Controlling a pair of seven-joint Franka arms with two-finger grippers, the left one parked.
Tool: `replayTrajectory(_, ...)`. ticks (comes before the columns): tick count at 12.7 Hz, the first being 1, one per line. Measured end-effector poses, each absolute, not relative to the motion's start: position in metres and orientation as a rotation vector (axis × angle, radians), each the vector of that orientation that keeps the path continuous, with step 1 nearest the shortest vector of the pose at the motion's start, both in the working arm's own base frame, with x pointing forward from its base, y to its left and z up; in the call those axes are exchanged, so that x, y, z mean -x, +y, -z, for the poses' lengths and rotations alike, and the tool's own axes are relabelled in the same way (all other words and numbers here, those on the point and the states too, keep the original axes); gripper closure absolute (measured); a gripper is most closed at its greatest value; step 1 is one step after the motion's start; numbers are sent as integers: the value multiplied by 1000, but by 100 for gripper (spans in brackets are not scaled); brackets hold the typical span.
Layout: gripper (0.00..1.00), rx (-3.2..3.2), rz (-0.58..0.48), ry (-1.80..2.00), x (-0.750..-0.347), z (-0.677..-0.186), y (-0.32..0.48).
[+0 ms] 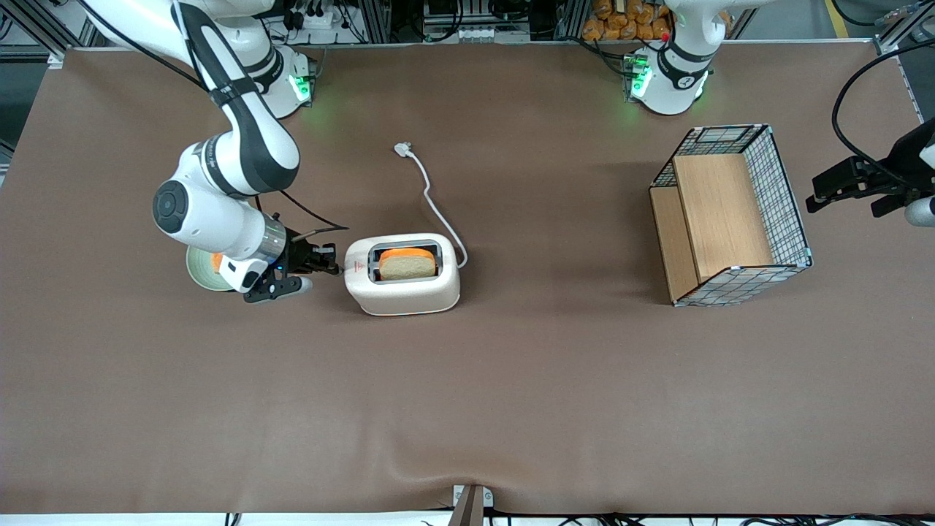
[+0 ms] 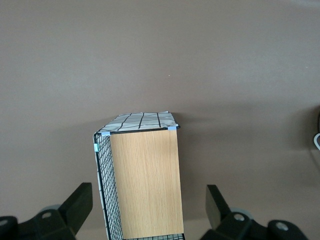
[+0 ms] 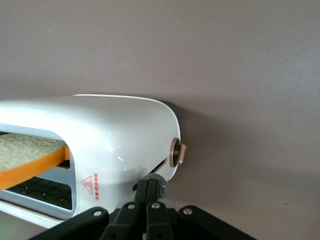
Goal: Press toaster button with right arm
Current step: 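Push the toaster lever down with the right gripper and hold it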
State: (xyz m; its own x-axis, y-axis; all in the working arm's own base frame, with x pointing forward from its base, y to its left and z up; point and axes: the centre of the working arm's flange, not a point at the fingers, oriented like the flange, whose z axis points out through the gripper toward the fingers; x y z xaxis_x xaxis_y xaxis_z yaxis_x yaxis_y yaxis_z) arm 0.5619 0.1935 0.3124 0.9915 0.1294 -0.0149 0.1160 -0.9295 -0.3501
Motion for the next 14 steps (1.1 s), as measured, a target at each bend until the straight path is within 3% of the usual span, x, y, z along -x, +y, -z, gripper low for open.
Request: replayTrajectory(14,99,2761,-60,-207,-566,-274,176)
